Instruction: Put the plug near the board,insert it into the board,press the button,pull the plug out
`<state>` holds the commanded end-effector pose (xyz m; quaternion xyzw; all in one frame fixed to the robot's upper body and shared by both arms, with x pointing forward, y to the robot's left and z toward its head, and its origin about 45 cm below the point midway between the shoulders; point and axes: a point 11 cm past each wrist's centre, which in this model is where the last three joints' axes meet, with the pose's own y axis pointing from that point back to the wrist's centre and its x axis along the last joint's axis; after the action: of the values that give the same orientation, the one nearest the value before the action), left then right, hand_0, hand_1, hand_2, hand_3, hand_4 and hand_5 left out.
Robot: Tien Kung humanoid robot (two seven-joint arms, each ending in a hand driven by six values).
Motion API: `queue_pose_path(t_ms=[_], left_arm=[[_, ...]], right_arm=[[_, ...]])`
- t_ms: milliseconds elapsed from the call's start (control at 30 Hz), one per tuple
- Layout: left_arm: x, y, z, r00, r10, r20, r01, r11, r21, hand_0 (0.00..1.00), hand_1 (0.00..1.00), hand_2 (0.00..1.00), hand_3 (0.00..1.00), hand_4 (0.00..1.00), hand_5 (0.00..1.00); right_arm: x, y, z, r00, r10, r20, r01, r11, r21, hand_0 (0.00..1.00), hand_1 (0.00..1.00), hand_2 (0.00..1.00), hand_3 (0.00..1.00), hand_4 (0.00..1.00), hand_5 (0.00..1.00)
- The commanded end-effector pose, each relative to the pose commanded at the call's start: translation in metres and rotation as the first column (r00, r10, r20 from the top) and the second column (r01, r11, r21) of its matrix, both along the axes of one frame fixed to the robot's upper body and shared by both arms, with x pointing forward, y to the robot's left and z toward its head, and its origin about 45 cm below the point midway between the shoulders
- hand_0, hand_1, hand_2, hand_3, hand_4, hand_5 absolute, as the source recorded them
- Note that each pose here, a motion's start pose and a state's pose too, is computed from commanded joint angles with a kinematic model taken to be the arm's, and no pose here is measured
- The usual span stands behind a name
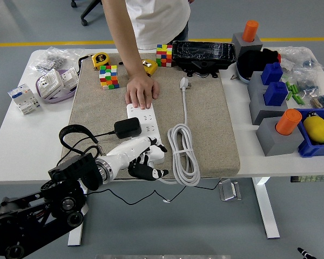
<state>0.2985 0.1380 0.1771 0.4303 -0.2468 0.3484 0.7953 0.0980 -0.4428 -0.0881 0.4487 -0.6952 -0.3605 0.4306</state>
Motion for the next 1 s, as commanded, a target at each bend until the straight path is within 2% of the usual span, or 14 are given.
queue_pose_path(t_ms=[200,567,1000], left_arm=[[0.0038,0.004,-0.007,1.000,0.018,0.010,-0.019,0.999,0.030,0.072,0.083,0.156,0.895,0.778,0.002],[0.0036,0.013,-0.020,0.999,0.038,-0.022,-0.036,0.995,0.088,0.071,0.086,0.160,0.878,0.787,0.002],[0.0062,0.021,-0.022,0.998,0.055,-0.011,-0.054,0.994,0.093,0.070,0.086,0.159,0.871,0.786,0.002]], right_arm=[[0.000,0.000,0.000,1.000,0.001,0.001,-0.001,1.000,0.000,0.610,0.639,0.649,0.554,0.951,0.494],[0.001,0.000,0.000,1.000,0.004,0.002,-0.004,1.000,0.000,0.610,0.639,0.649,0.554,0.951,0.493],[0.002,0.000,0.000,1.000,0.009,0.002,-0.009,1.000,-0.001,0.611,0.639,0.649,0.554,0.951,0.492]])
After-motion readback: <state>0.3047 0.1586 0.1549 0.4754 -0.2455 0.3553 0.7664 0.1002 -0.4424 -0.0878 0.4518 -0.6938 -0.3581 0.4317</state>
